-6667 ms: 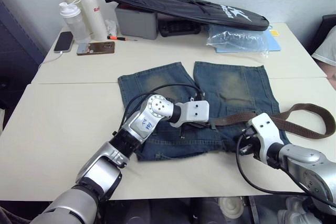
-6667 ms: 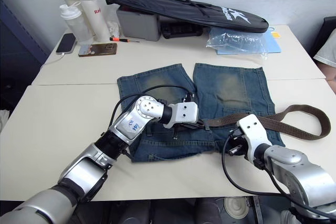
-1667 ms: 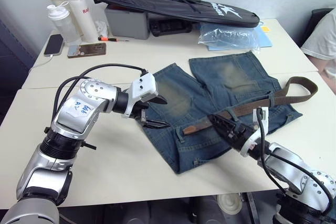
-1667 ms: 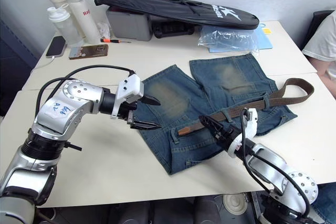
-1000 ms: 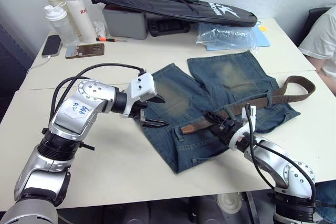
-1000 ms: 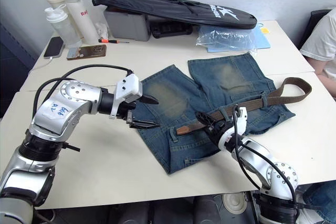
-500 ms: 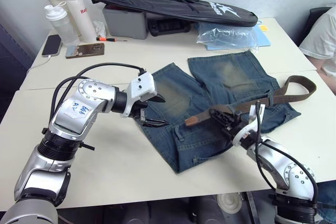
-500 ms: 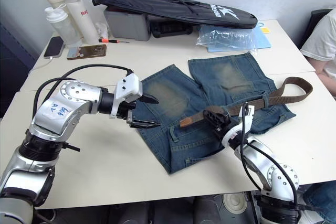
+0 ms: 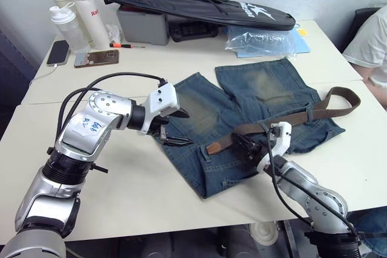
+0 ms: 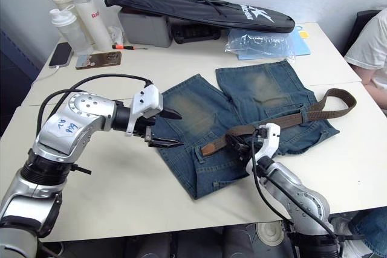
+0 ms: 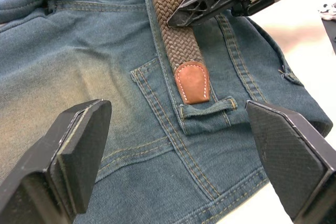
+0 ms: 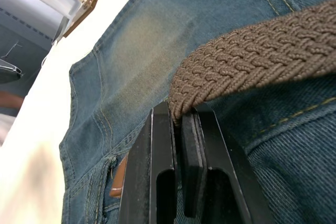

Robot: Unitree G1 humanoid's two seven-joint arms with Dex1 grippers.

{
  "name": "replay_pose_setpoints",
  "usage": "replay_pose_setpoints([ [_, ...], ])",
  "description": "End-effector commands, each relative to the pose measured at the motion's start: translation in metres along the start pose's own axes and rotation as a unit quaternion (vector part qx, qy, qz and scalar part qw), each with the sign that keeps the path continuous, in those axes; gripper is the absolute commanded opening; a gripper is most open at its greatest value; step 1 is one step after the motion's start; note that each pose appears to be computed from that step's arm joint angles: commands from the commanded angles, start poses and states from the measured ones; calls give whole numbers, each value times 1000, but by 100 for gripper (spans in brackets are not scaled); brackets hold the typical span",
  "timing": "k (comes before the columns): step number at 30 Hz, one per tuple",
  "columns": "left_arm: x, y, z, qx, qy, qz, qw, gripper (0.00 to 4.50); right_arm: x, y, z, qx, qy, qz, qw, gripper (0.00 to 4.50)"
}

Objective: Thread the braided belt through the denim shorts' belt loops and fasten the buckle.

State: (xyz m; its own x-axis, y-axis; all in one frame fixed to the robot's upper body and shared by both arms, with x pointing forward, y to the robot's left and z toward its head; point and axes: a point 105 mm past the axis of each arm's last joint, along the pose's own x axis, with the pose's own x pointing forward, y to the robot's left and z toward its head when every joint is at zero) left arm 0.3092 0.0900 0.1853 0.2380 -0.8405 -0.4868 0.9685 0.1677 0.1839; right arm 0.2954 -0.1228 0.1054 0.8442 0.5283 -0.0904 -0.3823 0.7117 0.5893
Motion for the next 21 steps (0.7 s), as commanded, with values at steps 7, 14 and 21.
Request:
replay_pose_setpoints([
  [7, -8, 4, 10, 26, 2, 7, 1000, 450, 10, 39, -31, 12, 37, 95, 995, 2],
  [14, -10, 4, 11, 26, 10, 4, 1000, 450, 21, 37, -53, 77, 40, 92, 992, 2],
  [21, -12, 5, 11, 28, 19, 1, 999, 450, 31, 17, -74, 127, 72, 43, 988, 2],
])
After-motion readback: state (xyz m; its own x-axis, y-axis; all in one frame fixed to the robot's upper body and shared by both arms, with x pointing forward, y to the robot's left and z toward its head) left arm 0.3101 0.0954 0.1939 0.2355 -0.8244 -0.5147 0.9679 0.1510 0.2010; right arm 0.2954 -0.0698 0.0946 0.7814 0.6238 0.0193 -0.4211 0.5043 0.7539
